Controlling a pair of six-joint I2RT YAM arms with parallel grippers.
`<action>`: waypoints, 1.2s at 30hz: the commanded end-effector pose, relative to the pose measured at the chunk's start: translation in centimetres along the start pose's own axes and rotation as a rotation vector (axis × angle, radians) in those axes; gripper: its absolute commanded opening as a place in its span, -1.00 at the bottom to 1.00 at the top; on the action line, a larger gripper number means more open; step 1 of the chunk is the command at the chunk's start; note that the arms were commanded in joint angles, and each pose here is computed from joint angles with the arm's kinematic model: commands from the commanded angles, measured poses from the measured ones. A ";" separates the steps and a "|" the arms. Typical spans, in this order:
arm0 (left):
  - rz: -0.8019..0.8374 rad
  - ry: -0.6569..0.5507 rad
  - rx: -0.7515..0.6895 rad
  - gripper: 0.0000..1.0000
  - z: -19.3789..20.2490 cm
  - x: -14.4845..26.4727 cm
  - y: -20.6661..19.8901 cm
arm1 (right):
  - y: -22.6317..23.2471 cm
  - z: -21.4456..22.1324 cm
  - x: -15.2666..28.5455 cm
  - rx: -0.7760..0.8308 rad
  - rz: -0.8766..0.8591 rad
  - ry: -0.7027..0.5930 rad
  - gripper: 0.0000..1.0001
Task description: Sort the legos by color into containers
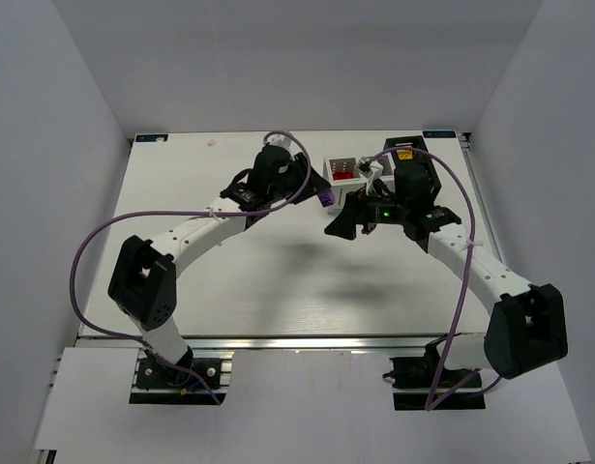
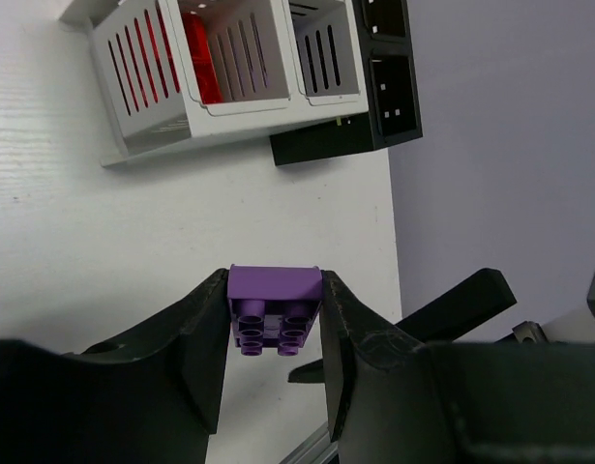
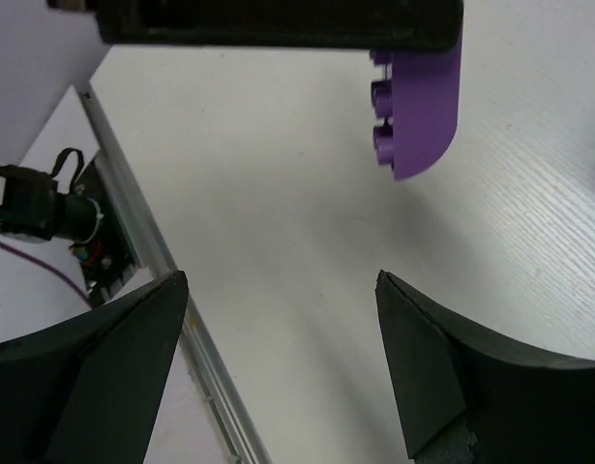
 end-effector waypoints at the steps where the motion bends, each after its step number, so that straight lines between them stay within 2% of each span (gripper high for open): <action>1: -0.044 -0.032 0.023 -1.00 0.0 0.2 -1.2 | -1.0 -1.4 -0.1 0.058 0.138 -0.043 0.68; 7: -0.028 0.008 0.029 -1.00 1.4 -0.2 -1.7 | -2.8 -1.5 0.0 0.090 0.265 -0.052 0.64; 11: 0.014 0.033 0.036 -1.00 2.3 0.2 -2.7 | -2.9 -1.3 -0.3 0.106 0.234 -0.058 0.62; 14: 0.032 0.053 0.045 -1.00 2.8 0.3 -3.1 | -2.7 -0.8 -0.9 0.104 0.194 -0.052 0.51; 17: 0.047 0.091 0.051 -1.00 3.7 0.2 -3.3 | -2.9 -0.6 -1.1 0.111 0.174 -0.037 0.32; 22: 0.058 0.111 0.047 -1.00 4.6 0.2 -3.8 | -3.0 -0.5 -1.0 0.127 0.178 -0.047 0.15; 24: 0.059 0.113 0.049 -1.00 4.6 0.1 -3.8 | -3.3 -0.5 -0.8 0.126 0.199 -0.052 0.04; 26: 0.065 0.121 0.045 -1.00 5.0 0.2 -4.0 | -3.6 -0.9 -0.6 0.144 0.216 -0.080 -0.20; 28: 0.057 0.120 0.045 -1.00 5.0 0.3 -3.8 | -3.6 -0.8 -0.5 0.146 0.223 -0.088 -0.24; 31: 0.051 0.118 0.048 -1.00 5.2 0.4 -3.5 | -3.7 -0.9 -0.2 0.144 0.228 -0.106 -0.43; 32: 0.056 0.117 0.048 -1.00 5.1 0.5 -3.6 | -3.8 -0.8 -0.2 0.146 0.228 -0.109 -0.64; 33: 0.048 0.116 0.050 -1.00 5.2 0.5 -3.3 | -3.8 -0.8 0.0 0.147 0.230 -0.115 -1.00; 36: 0.058 0.116 0.057 -1.00 5.2 0.6 -3.6 | -3.9 -0.8 0.2 0.150 0.235 -0.126 -1.00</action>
Point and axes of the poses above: each gripper's point midway between its finger pads, its own x axis back along the fingers, its own y axis along the line the jaws close on, z = x × y, the point moved 6 cm from there along x, back along the fingers, and after that the axes turned 7 degrees about x, right-handed, at the moved point
